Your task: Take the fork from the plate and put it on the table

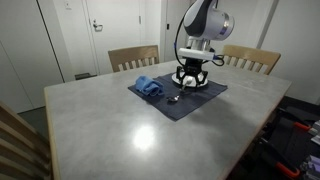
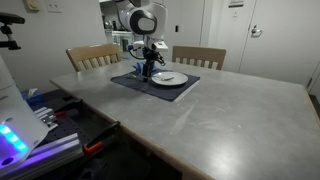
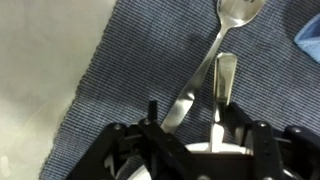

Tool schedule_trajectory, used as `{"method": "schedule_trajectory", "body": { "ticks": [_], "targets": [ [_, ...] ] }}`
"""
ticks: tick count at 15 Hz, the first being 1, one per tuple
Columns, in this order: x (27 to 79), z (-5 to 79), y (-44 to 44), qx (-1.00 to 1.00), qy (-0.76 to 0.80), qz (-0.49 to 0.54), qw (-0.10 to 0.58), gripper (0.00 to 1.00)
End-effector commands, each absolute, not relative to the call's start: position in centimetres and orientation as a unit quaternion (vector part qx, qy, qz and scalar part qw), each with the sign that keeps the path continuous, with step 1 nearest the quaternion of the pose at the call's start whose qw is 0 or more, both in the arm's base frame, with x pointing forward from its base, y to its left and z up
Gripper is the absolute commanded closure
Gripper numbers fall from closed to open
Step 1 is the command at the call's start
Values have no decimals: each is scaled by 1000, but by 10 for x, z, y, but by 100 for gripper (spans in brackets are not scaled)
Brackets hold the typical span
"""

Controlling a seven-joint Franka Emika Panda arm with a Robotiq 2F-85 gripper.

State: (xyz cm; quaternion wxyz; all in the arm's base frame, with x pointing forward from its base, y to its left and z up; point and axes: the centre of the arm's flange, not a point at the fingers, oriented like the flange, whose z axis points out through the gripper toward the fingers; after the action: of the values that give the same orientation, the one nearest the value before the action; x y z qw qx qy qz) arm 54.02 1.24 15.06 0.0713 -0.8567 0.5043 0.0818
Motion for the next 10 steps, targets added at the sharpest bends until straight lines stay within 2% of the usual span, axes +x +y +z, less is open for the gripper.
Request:
{"method": "schedule_trajectory", "body": {
  "ticks": [1,7,10],
  "targets": [
    [546,144,13,-856,507,75,69,58],
    [545,145,14,-857,506,73,70,99],
    [546,146,15,-858,505,71,69,96]
  ]
}}
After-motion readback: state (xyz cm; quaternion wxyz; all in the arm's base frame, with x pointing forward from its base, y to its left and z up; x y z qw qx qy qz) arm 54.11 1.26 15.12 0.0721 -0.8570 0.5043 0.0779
